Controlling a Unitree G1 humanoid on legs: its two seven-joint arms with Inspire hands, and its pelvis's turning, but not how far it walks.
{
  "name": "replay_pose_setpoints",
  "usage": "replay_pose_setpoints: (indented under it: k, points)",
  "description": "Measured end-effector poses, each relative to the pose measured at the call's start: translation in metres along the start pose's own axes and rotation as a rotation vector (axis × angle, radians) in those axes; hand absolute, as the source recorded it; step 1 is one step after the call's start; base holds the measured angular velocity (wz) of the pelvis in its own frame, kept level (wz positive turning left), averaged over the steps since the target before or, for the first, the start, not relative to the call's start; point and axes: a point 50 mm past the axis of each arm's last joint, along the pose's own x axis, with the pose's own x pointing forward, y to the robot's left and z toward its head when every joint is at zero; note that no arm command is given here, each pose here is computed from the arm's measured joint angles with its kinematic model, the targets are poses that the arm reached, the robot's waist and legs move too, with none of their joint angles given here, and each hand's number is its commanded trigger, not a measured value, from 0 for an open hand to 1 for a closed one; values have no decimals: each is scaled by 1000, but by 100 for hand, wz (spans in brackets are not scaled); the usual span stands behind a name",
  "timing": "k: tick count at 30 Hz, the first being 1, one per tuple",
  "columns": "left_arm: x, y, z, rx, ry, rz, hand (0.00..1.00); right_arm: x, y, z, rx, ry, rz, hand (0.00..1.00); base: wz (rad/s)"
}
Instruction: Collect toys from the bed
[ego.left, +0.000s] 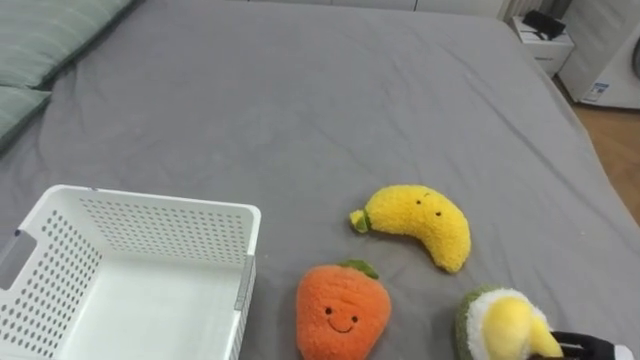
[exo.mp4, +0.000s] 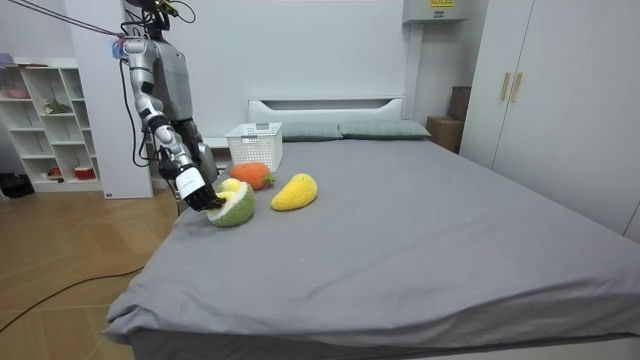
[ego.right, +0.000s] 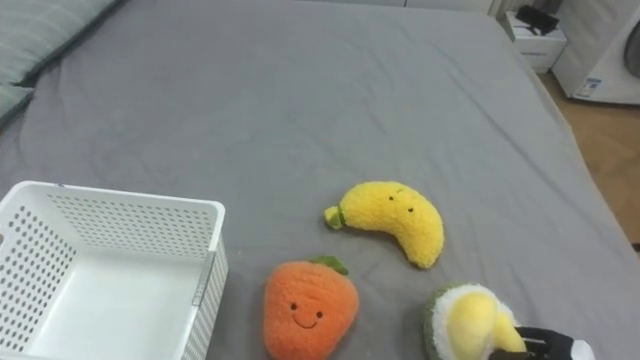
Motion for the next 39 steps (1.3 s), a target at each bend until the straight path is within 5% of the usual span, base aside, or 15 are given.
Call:
replay_pose_setpoints:
  k: [18, 28, 39]
  points:
    - [0, 2, 4, -19, -12, 2, 0, -1, -3, 1, 42, -18, -6, 100, 2]
    - [0, 0, 11, -25, -53, 0, 0, -27, -32, 107, 92, -511, -73, 100, -4]
    - [1, -5, 21, -46, -75, -14, 0, -79, -55, 173, 140, -875, -124, 100, -2]
